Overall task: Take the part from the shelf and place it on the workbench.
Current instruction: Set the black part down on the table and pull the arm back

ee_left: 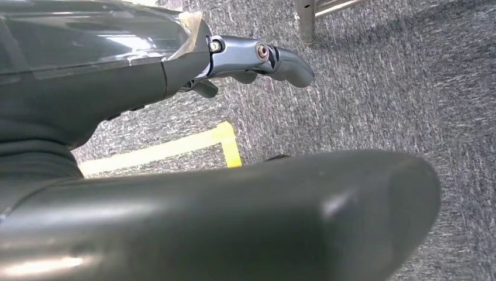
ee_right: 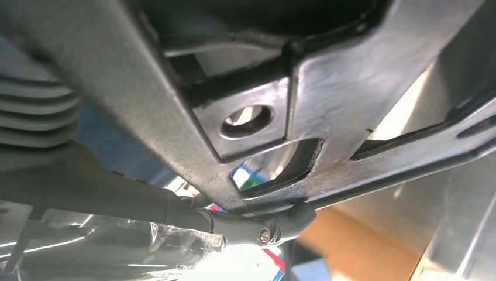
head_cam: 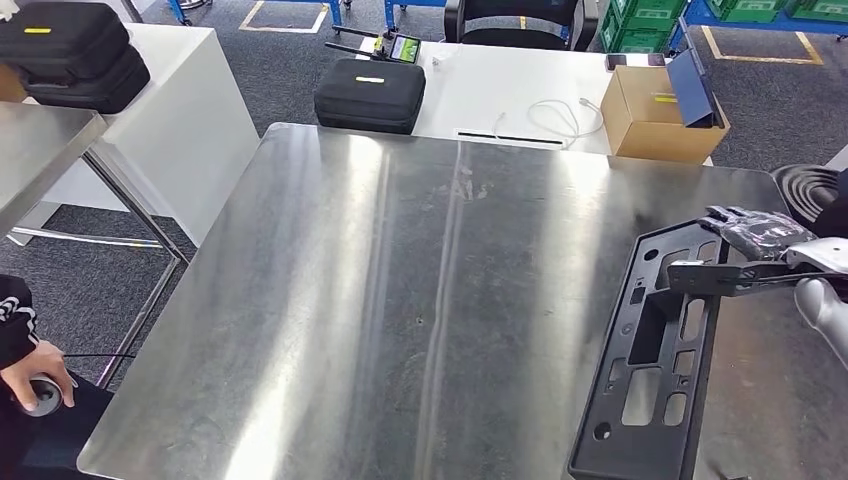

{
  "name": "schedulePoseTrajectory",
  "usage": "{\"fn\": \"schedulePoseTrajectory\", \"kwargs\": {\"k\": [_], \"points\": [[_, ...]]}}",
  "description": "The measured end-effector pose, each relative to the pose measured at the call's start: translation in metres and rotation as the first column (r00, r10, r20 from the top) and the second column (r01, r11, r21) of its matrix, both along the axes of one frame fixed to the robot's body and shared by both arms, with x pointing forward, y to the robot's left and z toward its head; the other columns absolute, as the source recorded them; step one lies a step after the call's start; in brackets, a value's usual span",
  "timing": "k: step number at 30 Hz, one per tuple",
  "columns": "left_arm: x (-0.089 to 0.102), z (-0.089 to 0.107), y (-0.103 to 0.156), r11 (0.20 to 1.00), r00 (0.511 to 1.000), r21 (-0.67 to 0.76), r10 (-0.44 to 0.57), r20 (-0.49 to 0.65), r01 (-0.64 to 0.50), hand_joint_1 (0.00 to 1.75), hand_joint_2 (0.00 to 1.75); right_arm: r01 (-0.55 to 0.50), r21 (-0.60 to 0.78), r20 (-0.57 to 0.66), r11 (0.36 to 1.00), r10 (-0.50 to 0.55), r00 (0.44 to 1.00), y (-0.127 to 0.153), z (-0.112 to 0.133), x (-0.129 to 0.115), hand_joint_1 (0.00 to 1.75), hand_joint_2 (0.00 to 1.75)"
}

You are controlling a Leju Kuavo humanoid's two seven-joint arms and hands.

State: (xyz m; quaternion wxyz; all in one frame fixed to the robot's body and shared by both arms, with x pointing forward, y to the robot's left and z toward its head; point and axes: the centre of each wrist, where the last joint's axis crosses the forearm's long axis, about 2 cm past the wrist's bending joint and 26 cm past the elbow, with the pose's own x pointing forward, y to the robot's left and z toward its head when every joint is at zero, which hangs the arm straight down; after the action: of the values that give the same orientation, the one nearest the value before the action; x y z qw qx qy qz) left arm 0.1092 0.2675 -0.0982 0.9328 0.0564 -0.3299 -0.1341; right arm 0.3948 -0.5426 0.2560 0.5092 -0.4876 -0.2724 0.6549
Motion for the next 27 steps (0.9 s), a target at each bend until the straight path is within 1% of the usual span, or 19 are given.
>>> {"fn": "schedulePoseTrajectory", "kwargs": {"k": [3,12,14,16,18,20,22,24,27], "points": [[-0.003,-0.001,-0.002,1.0,1.0,-0.001,0.005,0.001,-0.005,0.0,0.0,0.001,0.014,0.037,1.0,-0.001,0.999,0.007,-0.009,0.004,0.0,0.0],[-0.002,0.0,-0.004,1.0,1.0,-0.004,0.012,0.007,-0.012,0.0,0.0,0.019,0.034,0.042,0.999,-0.02,0.999,0.01,-0.018,0.005,0.0,0.0],[-0.002,0.0,-0.005,1.0,1.0,-0.006,0.014,0.009,-0.014,0.0,0.0,0.036,0.059,0.08,0.998,-0.04,0.996,0.012,-0.025,0.003,0.0,0.0],[-0.003,0.0,-0.007,1.0,1.0,-0.011,0.016,0.009,-0.016,0.0,0.0,0.071,0.144,0.15,0.987,-0.093,0.984,0.018,-0.037,0.0,0.0,0.0],[-0.003,0.0,-0.01,1.0,1.0,-0.015,0.016,0.01,-0.016,0.0,0.0,0.107,0.312,0.205,0.944,-0.177,0.963,0.028,-0.053,-0.004,0.0,0.0],[-0.002,0.0,-0.012,1.0,1.0,-0.017,0.013,0.011,-0.013,0.0,0.0,0.128,0.504,0.219,0.854,-0.27,0.938,0.038,-0.068,-0.01,0.0,0.0],[-0.003,0.0,-0.013,1.0,1.0,-0.019,0.012,0.011,-0.012,0.0,0.0,0.141,0.641,0.204,0.754,-0.345,0.916,0.047,-0.08,-0.015,0.0,0.0],[-0.003,0.0,-0.013,1.0,1.0,-0.02,0.013,0.011,-0.013,0.0,0.0,0.157,0.721,0.176,0.675,-0.397,0.901,0.053,-0.092,-0.02,0.0,0.0],[-0.003,0.0,-0.012,1.0,1.0,-0.02,0.016,0.011,-0.016,0.0,0.0,0.172,0.795,0.137,0.581,-0.449,0.883,0.059,-0.102,-0.025,0.0,0.0]]}}
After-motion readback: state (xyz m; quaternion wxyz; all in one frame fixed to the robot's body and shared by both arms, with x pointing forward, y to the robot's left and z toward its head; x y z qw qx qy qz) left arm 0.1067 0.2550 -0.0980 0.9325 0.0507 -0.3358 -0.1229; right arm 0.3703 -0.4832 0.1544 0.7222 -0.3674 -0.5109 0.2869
